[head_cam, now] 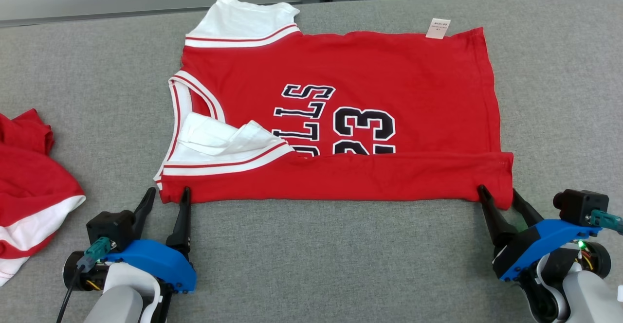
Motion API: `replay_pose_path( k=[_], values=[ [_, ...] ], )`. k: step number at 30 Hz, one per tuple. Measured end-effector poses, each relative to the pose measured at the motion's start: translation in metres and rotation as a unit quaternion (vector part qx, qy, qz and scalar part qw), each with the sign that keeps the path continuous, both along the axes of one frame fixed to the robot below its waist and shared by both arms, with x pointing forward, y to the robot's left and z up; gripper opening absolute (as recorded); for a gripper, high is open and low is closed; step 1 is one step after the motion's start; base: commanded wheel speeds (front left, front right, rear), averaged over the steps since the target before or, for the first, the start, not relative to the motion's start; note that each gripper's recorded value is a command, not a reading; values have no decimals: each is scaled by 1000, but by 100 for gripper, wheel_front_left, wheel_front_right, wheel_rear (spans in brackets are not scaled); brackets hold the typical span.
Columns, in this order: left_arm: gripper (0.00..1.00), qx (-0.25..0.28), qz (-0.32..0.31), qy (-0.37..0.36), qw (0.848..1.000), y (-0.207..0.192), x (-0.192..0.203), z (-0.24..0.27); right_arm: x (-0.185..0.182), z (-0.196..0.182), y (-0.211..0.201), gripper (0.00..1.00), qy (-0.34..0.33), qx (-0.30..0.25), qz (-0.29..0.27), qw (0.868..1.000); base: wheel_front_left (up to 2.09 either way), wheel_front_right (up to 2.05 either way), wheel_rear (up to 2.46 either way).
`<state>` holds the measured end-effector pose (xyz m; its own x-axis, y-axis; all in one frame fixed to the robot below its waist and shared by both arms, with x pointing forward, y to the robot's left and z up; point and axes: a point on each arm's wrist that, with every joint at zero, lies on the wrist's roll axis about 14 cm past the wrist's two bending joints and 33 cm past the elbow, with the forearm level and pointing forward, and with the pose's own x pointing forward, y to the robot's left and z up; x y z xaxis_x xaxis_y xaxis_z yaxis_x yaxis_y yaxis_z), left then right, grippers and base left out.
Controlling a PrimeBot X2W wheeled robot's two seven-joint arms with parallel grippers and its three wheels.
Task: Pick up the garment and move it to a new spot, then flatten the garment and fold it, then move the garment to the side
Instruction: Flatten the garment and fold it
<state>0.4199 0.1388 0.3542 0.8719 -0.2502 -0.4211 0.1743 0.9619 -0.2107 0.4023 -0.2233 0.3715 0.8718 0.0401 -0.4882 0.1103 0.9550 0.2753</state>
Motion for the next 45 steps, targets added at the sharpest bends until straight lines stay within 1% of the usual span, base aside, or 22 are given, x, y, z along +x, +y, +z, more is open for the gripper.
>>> replay_pose_path(
  k=[1, 2, 3, 4, 5, 12, 16, 22, 30, 39, 42, 44, 45],
  values=[
    [95, -1, 1, 2, 1000, 0, 0, 0, 0, -1, 2, 43, 1, 1, 2, 1000, 0, 0, 0],
    [36, -2, 1, 4, 1000, 0, -1, -1, 0, -1, 3, 0, 0, 2, 3, 1000, 0, 0, 0],
    [36, -1, 0, 7, 1000, 0, -2, -2, 1, -1, 3, 0, -2, 2, 3, 1000, 0, 0, 0],
    [11, -3, -1, 9, 1000, -1, -2, -3, 1, -1, 4, 0, -2, 2, 4, 1000, 0, 0, 0],
    [0, -3, -1, 11, 1000, -1, -1, -4, 3, -1, 5, 0, -4, 2, 4, 1000, 0, 0, 0],
    [0, -15, 3, -7, 1000, -3, 6, 6, 10, 6, 11, 0, -26, 11, 5, 1000, 0, 0, 0],
    [0, -26, 10, -40, 999, -5, 5, 26, 8, 16, 14, 0, -45, 19, 4, 999, 0, 0, 0],
    [0, -40, 35, -49, 997, -1, -33, 37, -17, 26, 12, 0, -58, 31, -4, 998, 0, 0, 0],
    [0, -61, 64, -35, 995, -5, -89, 42, -53, 36, 13, 0, -59, 40, -10, 997, 0, 0, 0],
    [0, -65, 82, -25, 994, -4, -122, 49, -89, 39, 12, 0, -34, 44, -19, 998, 0, 0, 0],
    [0, -66, 85, -18, 994, -4, -129, 48, -101, 34, 11, 0, -15, 42, -23, 999, 0, 0, 0],
    [0, -65, 86, -15, 994, -4, -131, 46, -108, 29, 12, 0, 2, 35, -16, 999, 0, 0, 0],
    [29, -65, 86, -14, 994, -4, -132, 45, -109, 27, 13, 4, 6, 36, -16, 999, 0, 0, 0]
  ],
)
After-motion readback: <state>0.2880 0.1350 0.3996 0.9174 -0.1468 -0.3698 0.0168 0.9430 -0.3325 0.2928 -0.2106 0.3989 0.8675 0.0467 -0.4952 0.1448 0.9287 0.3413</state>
